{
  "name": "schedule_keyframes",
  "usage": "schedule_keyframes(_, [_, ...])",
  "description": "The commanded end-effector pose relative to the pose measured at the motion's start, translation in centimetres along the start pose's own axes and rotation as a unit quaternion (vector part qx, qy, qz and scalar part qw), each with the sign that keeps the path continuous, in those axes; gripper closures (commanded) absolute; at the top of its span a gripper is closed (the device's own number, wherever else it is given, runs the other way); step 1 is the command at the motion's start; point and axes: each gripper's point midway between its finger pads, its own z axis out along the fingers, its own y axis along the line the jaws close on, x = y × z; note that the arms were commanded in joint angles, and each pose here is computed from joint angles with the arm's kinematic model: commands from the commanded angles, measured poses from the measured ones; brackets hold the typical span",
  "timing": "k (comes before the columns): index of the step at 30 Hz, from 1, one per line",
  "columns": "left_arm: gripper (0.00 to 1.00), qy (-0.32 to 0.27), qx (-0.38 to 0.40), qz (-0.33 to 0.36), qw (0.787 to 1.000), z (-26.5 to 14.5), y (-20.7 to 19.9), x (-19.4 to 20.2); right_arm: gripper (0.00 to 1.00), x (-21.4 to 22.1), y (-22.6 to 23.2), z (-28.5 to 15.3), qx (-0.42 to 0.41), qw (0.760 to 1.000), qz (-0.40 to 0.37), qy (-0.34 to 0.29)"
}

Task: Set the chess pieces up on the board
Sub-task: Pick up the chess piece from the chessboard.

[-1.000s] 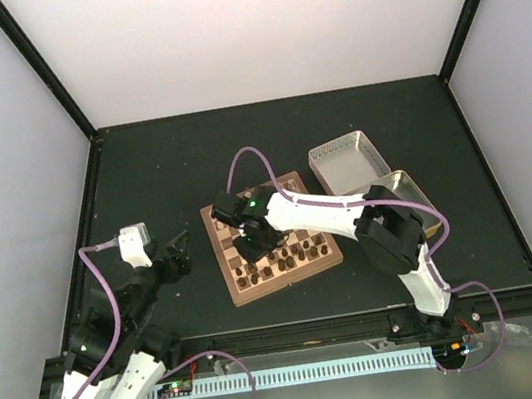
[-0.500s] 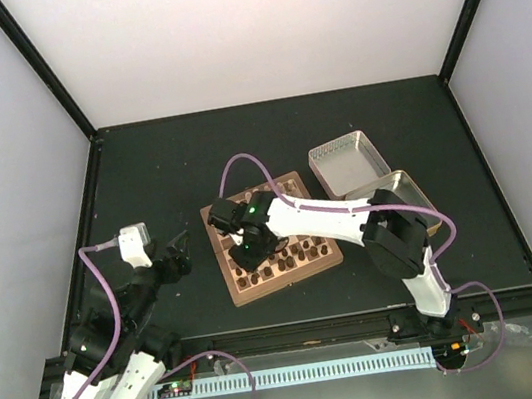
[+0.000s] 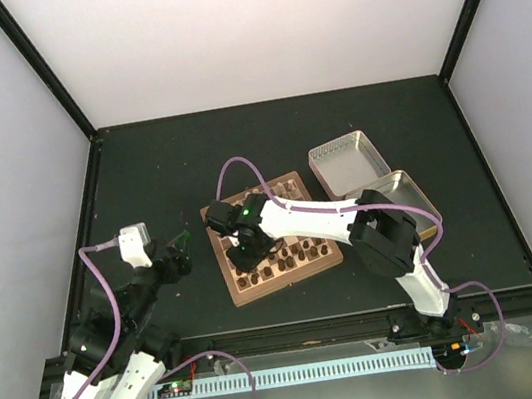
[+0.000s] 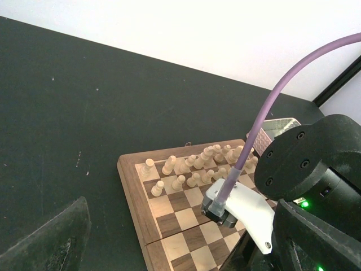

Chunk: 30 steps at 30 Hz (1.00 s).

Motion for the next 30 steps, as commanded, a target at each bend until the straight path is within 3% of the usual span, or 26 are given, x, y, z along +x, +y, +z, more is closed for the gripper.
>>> schedule_keyframes(1, [0.1, -0.009, -0.007, -0.003, 1.0, -0.4, 0.2, -0.6, 0.9, -1.2, -0.3, -0.1, 0.014, 1.0, 0.002, -0.021])
schedule_keyframes(12, [0.1, 0.015, -0.006, -0.026, 1.0, 0.4, 0.2, 0.5, 0.95, -4.6, -2.0, -2.4, 0.037, 0.992, 0.055, -0.111])
schedule_keyframes(17, [0.1, 0.048, 0.056, -0.069, 0.995, 1.9, -1.5, 3.1, 0.95, -6.3, -2.7, -4.4, 0.027, 0.983, 0.092, -0.156])
schedule_keyframes(24, [0.14, 0.039, 0.135, -0.11, 0.984, 4.0, -2.7, 6.0, 0.95, -7.5, -2.9, -8.2, 0.006, 0.97, 0.119, -0.212])
schedule_keyframes(30, [0.15, 0.045, 0.141, -0.134, 0.98, 5.2, -2.3, 7.7, 0.95, -7.6, -2.6, -9.5, -0.007, 0.967, 0.12, -0.225])
